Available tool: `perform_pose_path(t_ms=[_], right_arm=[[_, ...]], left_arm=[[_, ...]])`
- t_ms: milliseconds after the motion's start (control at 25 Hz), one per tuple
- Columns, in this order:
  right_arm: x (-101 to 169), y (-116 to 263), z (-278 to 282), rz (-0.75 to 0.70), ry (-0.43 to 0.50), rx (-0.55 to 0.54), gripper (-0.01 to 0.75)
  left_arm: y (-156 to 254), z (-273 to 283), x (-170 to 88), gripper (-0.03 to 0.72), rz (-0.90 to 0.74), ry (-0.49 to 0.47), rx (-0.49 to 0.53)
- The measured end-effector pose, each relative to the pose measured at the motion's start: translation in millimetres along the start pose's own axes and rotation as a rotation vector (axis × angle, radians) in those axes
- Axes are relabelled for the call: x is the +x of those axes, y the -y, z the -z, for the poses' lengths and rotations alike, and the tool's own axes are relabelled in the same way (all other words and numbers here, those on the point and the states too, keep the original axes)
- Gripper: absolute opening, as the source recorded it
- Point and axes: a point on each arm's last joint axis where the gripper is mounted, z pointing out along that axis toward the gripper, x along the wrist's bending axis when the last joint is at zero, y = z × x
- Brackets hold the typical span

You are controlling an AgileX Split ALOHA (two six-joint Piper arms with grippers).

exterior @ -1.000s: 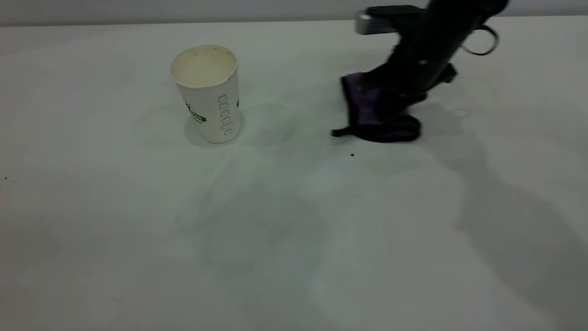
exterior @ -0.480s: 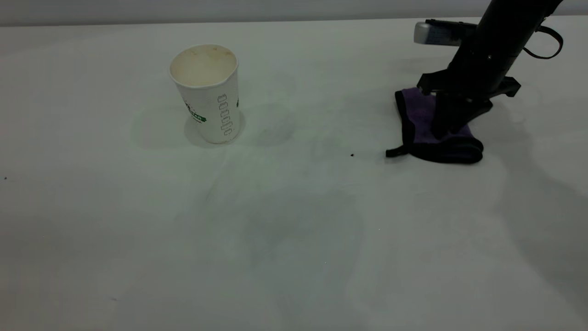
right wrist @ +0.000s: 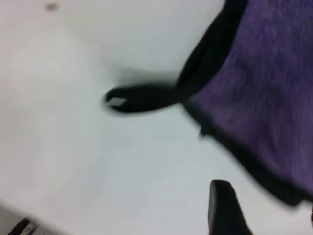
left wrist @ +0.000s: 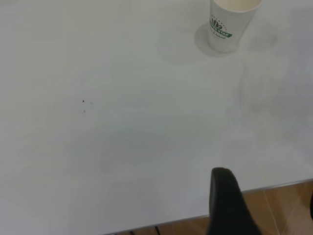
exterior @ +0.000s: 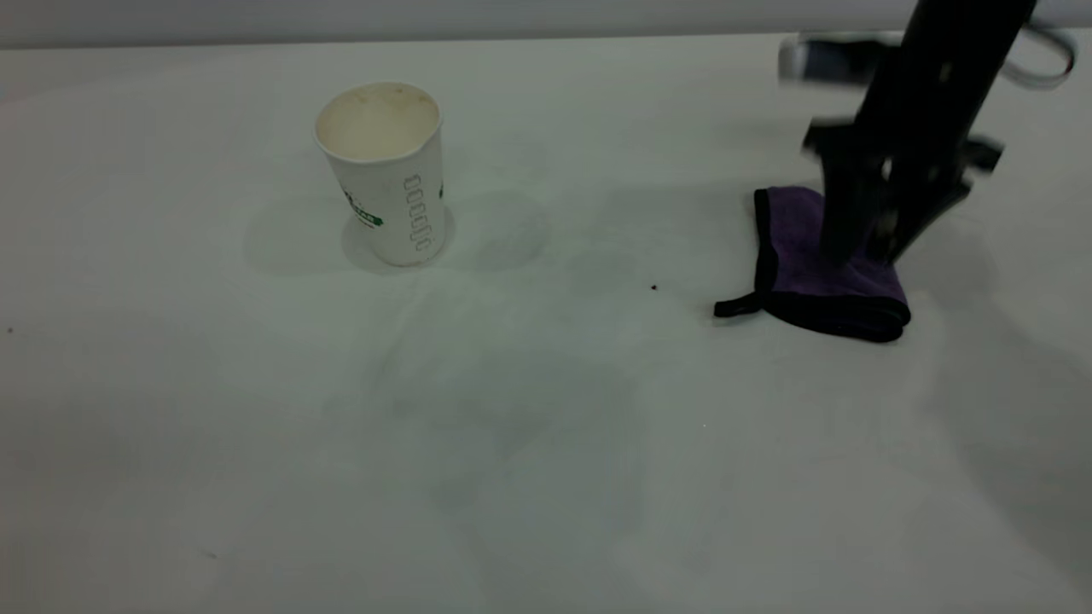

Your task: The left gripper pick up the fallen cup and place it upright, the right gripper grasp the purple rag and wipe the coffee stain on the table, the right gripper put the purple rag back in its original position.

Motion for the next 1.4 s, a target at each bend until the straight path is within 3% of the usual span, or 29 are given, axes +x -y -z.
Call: perform_pose_path(t_ms=[120, 320, 520, 800, 1040, 1160, 1400], right_arm=[[18.4, 6.7, 43.1, 0.019, -0.033, -0.020, 0.438], [45.1, 21.7, 110.1, 0.046, -0.032, -0.155, 0.389], [67.2, 72.7, 158.0, 0.072, 0.019, -0.212, 0.372], [87.5, 181.4, 168.1, 0.058, 0.067, -0.191, 0.372], [86.5, 259.9, 146.3, -0.022, 0.163, -0.174, 0.372], [86.8, 292.8, 141.7, -0.058, 0.216, -0.214, 0.372], [96.0, 347.0, 145.8, -0.042, 0.268, -0.413, 0.372]], left_arm=[[0.0, 0.0, 0.0, 0.470, 0.000, 0.000, 0.000], [0.0, 0.0, 0.0, 0.470, 0.000, 0.000, 0.000], [0.0, 0.0, 0.0, 0.470, 0.000, 0.000, 0.000], [0.0, 0.0, 0.0, 0.470, 0.000, 0.000, 0.000], [0.0, 0.0, 0.0, 0.470, 0.000, 0.000, 0.000], [0.0, 0.0, 0.0, 0.470, 0.000, 0.000, 0.000], [0.0, 0.0, 0.0, 0.470, 0.000, 0.000, 0.000]])
